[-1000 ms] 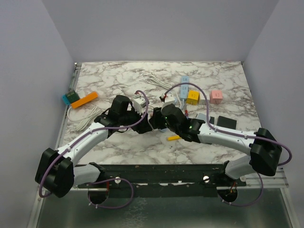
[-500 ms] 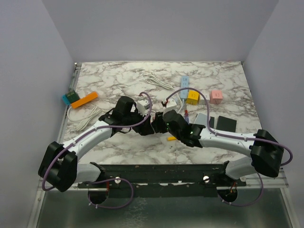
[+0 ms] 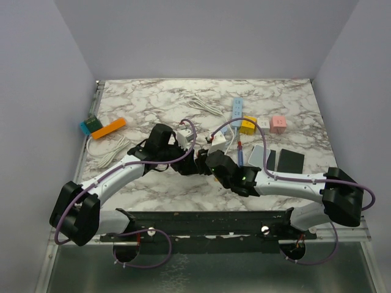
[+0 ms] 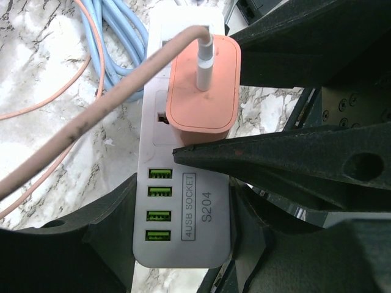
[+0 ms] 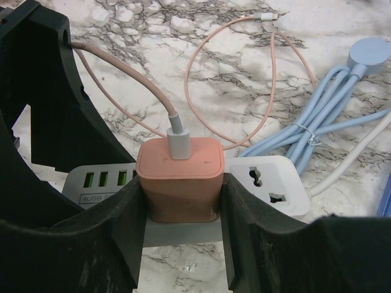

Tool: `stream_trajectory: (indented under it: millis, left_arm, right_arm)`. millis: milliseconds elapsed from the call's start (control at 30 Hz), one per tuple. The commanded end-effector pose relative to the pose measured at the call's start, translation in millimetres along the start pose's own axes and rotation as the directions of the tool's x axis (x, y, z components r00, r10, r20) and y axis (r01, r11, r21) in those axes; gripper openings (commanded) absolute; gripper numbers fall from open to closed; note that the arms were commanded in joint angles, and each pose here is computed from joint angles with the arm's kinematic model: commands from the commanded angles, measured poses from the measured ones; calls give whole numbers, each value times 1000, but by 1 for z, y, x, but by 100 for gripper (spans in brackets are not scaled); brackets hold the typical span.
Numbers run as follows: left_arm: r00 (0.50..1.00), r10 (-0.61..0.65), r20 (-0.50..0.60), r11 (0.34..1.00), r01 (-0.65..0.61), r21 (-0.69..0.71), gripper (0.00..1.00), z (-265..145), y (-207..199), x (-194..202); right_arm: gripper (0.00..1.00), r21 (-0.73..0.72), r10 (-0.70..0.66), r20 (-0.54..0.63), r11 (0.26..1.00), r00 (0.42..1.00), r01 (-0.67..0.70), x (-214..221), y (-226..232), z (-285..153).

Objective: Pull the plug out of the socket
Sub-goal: Remove the plug from the socket.

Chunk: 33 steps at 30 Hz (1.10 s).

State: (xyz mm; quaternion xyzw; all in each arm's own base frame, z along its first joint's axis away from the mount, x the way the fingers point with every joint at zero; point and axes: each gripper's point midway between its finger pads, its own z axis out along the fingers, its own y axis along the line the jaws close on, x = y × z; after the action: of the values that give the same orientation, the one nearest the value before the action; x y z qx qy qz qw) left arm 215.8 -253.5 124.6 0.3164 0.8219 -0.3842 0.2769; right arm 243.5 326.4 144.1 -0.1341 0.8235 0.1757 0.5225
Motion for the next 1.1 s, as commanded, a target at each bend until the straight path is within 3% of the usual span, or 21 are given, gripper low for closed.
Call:
stream_trajectory:
  millis: [0,700,1067]
  left_arm:
    - [998,1,60,995,5,-100,0,-2,21,-20]
    - [999,-6,48,995,10,-100,0,0,23,-16]
    - [999,-15,42,991,21,-136,0,1,30,-14]
  right_arm:
    - [1,49,19,-6,999,1000,-19,3,-1,-5]
    - [1,166,166,-117,975,979,-145,16,-38,7]
    - [1,153,104,-131,985,986,-84,10,-38,8]
